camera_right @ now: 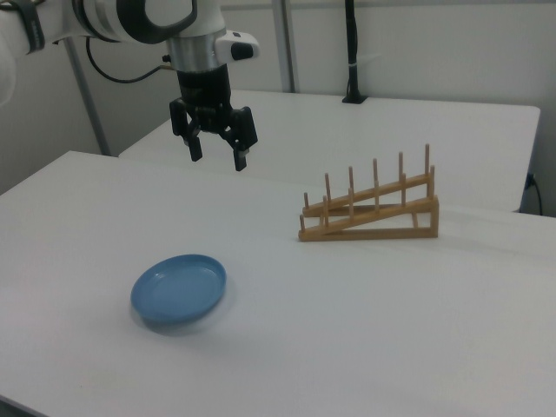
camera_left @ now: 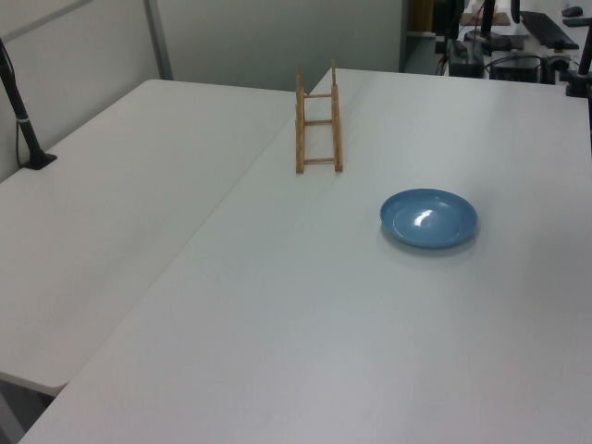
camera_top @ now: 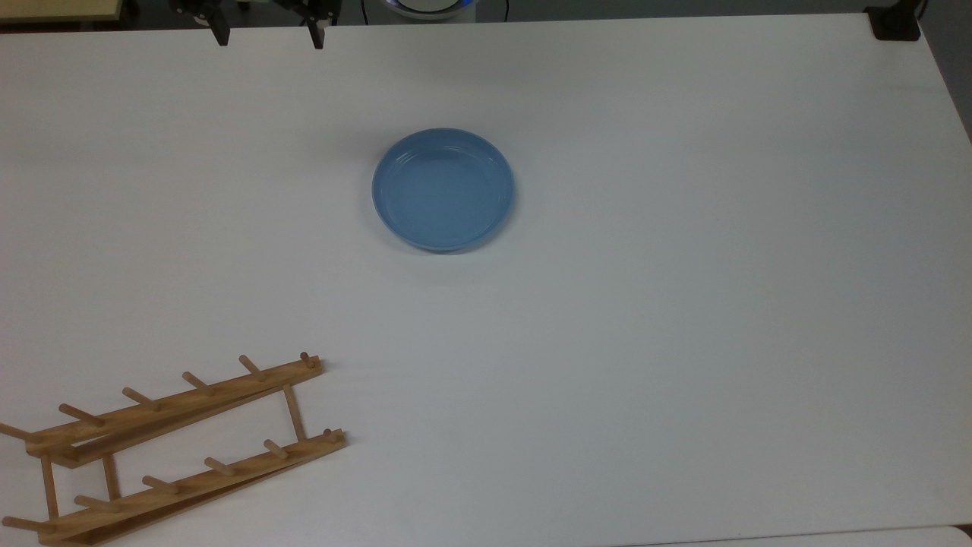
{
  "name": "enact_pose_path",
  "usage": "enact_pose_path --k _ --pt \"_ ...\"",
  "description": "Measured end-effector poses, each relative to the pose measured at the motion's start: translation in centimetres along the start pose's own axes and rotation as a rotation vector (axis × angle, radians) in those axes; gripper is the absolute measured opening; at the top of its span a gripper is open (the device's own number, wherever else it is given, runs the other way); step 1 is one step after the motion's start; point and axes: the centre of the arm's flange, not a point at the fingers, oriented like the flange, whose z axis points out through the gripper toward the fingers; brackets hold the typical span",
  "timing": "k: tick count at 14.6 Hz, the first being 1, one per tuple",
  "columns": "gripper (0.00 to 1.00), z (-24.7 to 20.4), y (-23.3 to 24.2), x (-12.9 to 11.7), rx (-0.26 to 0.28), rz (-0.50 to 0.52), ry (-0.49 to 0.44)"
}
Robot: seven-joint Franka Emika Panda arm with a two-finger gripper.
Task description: Place plate in plate rack
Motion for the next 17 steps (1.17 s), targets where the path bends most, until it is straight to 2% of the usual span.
enact_pose_path --k 17 --pt "1.00 -0.8 1.9 -0.8 -0.004 0.033 0.014"
